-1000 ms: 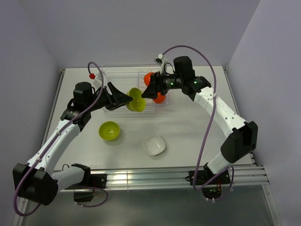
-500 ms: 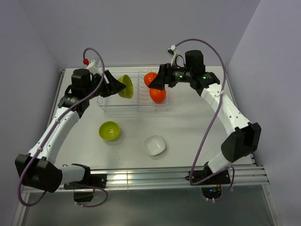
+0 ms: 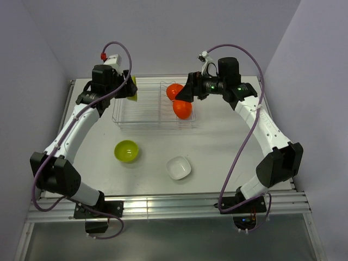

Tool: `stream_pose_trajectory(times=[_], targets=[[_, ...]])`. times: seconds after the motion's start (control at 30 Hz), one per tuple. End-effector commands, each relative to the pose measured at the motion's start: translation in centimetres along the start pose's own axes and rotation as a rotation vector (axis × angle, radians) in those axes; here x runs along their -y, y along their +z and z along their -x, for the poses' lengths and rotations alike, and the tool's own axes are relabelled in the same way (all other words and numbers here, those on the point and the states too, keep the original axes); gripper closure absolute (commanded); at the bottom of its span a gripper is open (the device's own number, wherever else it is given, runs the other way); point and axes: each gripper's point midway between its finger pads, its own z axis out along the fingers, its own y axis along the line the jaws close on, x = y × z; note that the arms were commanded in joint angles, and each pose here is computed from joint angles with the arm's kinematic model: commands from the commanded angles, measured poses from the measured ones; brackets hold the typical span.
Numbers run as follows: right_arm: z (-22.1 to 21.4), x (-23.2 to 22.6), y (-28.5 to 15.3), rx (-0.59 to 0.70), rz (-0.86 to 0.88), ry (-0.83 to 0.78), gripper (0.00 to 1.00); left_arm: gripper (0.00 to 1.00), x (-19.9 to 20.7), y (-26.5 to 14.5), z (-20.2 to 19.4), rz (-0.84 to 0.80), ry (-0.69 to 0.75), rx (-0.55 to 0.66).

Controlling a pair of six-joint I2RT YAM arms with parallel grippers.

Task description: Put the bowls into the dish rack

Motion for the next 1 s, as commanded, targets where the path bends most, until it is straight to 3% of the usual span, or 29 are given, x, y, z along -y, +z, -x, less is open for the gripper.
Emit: stream_pose_trajectory(times=[0.0, 0.5, 0.97], targets=[[2.2, -1.2, -1.7, 0.065, -0.007, -0.051, 0.00, 1.00, -0.7, 0.9, 2.2, 0.077, 0.107, 0.044], [1.4, -0.4, -2.1, 0.051, -0.028, -0.038, 0.00, 1.00, -1.7, 6.4, -0.3, 0.332, 0.387, -0.050], [1.0, 0.0, -2.1, 0.038, -0.034, -0.035, 0.00, 1.00, -2.8, 10.0, -1.7, 0.435, 0.556, -0.147]])
